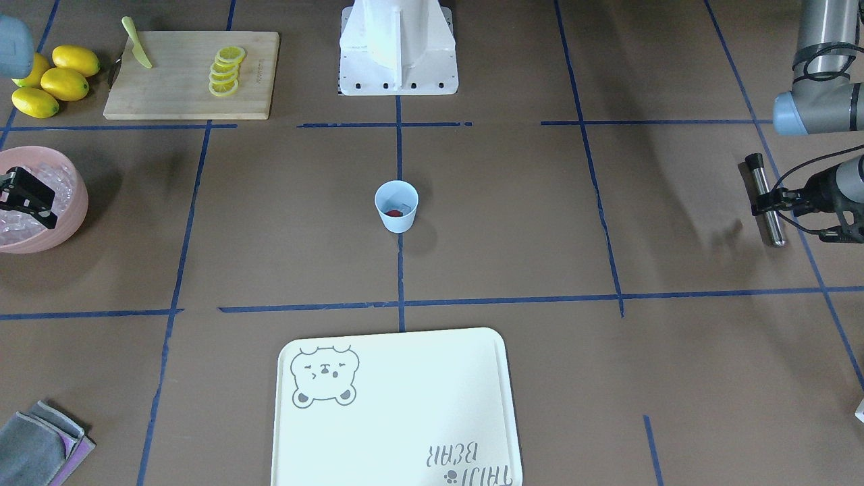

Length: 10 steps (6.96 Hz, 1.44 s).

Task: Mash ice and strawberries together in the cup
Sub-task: 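Bring the metal pestle held in the left gripper back toward the table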

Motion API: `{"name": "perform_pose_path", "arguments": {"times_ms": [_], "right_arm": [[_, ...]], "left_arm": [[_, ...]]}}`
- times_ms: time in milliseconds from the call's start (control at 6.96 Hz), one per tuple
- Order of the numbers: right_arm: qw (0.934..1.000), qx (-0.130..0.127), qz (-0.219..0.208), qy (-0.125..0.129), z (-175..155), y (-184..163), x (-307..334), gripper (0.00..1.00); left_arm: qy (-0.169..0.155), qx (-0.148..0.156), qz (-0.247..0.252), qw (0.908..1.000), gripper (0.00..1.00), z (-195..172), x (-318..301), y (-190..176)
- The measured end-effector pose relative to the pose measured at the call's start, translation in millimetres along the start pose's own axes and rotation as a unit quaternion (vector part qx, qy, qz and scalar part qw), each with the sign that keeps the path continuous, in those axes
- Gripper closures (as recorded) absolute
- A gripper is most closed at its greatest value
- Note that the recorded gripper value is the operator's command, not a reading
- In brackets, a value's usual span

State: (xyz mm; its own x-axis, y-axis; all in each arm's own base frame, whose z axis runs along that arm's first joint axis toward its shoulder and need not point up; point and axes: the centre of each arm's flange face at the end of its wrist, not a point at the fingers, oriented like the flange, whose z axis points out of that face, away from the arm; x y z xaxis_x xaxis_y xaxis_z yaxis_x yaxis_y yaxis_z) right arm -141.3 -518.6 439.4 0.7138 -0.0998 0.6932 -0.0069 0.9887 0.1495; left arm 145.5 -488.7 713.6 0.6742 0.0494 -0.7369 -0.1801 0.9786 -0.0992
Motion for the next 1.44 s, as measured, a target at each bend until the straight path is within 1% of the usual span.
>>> {"name": "perform_pose_path", "arguments": {"times_ms": [144,287,431,862,1006,1149,1436], "right_arm": [[1.0,0.0,0.0,0.0,0,0,0,0.0],[1.0,0.0,-0.001,-0.001,0,-1,-1,0.0],[1.0,0.0,-0.001,-0.002,0,-1,-1,0.0],[1.0,0.001,-0.002,-0.003,-2,-1,-3,0.0],[1.0,0.002,-0.002,-0.003,-3,-1,-3,0.0],[1.0,0.003,-0.003,-0.004,-4,-1,-4,0.0],[1.0,0.005,-0.005,-0.004,-6,0,-5,0.0]], "left_arm": [[0.0,-0.002,0.001,1.0,0.5,2,2,0],[-0.001,-0.003,0.002,1.0,0.84,3,2,1],[-0.001,-0.004,0.002,1.0,1.0,4,2,1],[0.002,-0.003,0.004,1.0,1.0,1,8,-4],[0.008,0.003,0.014,0.9999,1.0,-7,20,-9],[0.019,0.019,0.032,0.9991,1.0,-26,44,-16],[0.044,0.075,0.073,0.9935,1.0,-87,125,-35]]}}
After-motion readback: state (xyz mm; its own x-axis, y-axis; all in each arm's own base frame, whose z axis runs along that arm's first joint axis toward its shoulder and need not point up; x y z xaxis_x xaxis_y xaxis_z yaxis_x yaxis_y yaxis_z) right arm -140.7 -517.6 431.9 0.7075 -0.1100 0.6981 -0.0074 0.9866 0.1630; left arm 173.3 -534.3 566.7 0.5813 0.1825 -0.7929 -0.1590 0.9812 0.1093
